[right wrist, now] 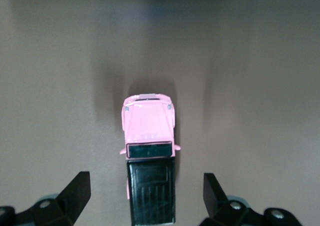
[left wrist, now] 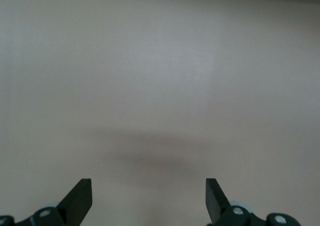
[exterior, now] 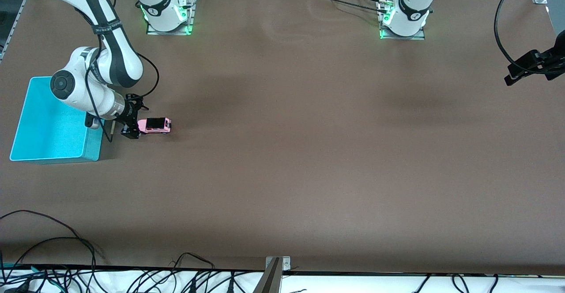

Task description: Wind and store pink jeep toy

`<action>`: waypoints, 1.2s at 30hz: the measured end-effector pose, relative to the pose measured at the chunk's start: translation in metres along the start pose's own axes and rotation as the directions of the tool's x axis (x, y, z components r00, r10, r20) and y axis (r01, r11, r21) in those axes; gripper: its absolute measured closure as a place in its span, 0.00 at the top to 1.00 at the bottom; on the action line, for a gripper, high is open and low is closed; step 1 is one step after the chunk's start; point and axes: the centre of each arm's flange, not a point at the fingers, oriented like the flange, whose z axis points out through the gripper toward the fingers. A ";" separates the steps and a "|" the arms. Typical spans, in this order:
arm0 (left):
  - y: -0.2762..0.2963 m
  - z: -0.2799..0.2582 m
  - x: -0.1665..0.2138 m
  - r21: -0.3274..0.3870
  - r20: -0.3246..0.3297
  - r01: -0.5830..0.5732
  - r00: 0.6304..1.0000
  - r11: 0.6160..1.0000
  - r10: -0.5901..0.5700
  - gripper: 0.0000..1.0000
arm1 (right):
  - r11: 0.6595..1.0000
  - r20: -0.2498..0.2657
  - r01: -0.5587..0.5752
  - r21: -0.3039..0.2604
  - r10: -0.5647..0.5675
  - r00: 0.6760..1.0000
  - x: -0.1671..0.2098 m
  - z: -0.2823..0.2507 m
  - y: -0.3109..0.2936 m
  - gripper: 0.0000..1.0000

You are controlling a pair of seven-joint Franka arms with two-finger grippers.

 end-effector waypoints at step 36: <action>-0.008 0.003 -0.004 0.001 0.009 -0.100 0.995 0.995 0.100 1.00 | 0.997 -0.018 -0.042 0.069 0.043 0.999 -0.021 0.042 0.000 0.51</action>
